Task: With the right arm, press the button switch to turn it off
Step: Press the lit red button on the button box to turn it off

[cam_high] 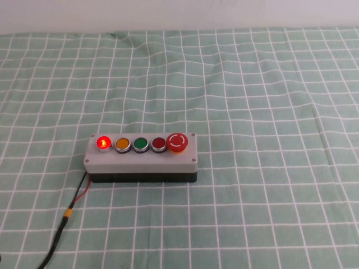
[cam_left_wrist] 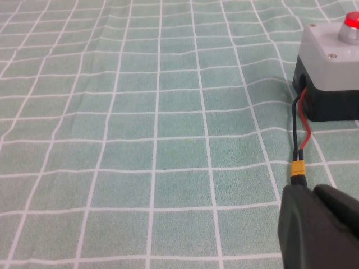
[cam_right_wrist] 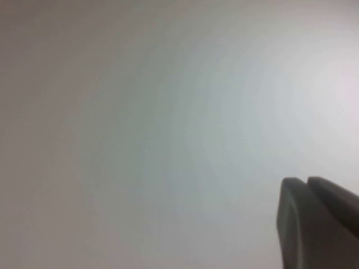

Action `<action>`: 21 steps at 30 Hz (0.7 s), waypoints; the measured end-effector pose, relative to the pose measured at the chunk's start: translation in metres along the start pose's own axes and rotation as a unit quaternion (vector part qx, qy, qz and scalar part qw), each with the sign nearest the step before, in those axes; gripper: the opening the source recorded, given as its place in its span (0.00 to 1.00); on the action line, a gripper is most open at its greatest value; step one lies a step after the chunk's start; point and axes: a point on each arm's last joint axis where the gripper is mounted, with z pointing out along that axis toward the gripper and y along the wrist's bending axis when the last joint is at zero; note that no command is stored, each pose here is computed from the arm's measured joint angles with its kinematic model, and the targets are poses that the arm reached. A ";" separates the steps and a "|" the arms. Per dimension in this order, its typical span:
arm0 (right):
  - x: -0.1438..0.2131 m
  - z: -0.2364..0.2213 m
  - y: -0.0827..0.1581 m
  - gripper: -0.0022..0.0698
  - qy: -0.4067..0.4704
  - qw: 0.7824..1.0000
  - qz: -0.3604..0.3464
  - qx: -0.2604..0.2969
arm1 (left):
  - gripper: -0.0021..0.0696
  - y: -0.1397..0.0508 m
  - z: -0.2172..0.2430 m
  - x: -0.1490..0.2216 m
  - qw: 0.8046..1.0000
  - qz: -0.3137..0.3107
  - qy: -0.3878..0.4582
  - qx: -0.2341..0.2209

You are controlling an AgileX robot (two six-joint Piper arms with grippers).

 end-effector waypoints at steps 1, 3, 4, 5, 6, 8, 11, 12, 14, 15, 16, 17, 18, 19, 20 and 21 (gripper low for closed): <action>0.003 0.010 0.001 0.01 0.046 0.999 0.001 -0.009 | 0.02 0.000 0.000 0.000 1.000 0.000 0.000 0.000; 0.014 0.028 0.003 0.01 0.124 0.992 0.004 -0.022 | 0.02 0.000 0.000 0.000 1.000 0.000 0.000 0.000; 0.023 0.037 0.004 0.01 0.160 0.987 0.007 -0.027 | 0.02 0.000 0.000 0.000 1.000 0.000 0.000 0.000; 0.030 0.044 0.005 0.01 0.185 0.982 0.008 -0.030 | 0.02 0.000 0.000 0.000 1.000 0.000 0.000 0.000; 0.040 0.052 0.005 0.01 0.212 0.977 0.011 -0.033 | 0.02 0.000 0.000 0.000 1.000 0.000 0.000 0.000; 0.056 0.065 0.007 0.01 0.254 0.966 0.033 -0.041 | 0.02 0.000 0.000 0.000 1.000 0.000 0.000 0.000; 0.080 0.084 0.015 0.01 0.311 0.942 0.113 -0.060 | 0.02 0.000 0.000 0.000 1.000 0.000 0.000 0.000; 0.089 0.090 0.019 0.01 0.332 0.930 0.144 -0.070 | 0.02 0.000 0.000 0.000 1.000 0.000 0.000 0.000; 0.106 0.101 0.027 0.01 0.367 0.908 0.176 -0.099 | 0.02 0.000 0.000 0.000 1.000 0.000 0.000 0.000; 0.116 0.107 0.032 0.01 0.386 0.896 0.184 -0.122 | 0.02 0.000 0.000 0.000 1.000 0.000 0.000 0.000; 0.127 0.113 0.037 0.01 0.403 0.883 0.189 -0.148 | 0.02 0.000 0.000 0.000 1.000 0.000 0.000 0.000; 0.136 0.118 0.041 0.01 0.412 0.873 0.193 -0.175 | 0.02 0.000 0.000 0.000 1.000 0.000 0.000 0.000; 0.147 0.124 0.046 0.01 0.425 0.860 0.201 -0.201 | 0.02 0.000 0.000 0.000 1.000 0.000 0.000 0.000; 0.159 0.130 0.050 0.01 0.436 0.846 0.212 -0.223 | 0.02 0.000 0.000 0.000 1.000 0.000 0.000 0.000; 0.171 0.136 0.054 0.01 0.448 0.833 0.223 -0.236 | 0.02 0.000 0.000 0.000 1.000 0.000 0.000 0.000; 0.182 0.142 0.058 0.01 0.455 0.824 0.232 -0.246 | 0.02 0.000 0.000 0.000 1.000 0.000 0.000 0.000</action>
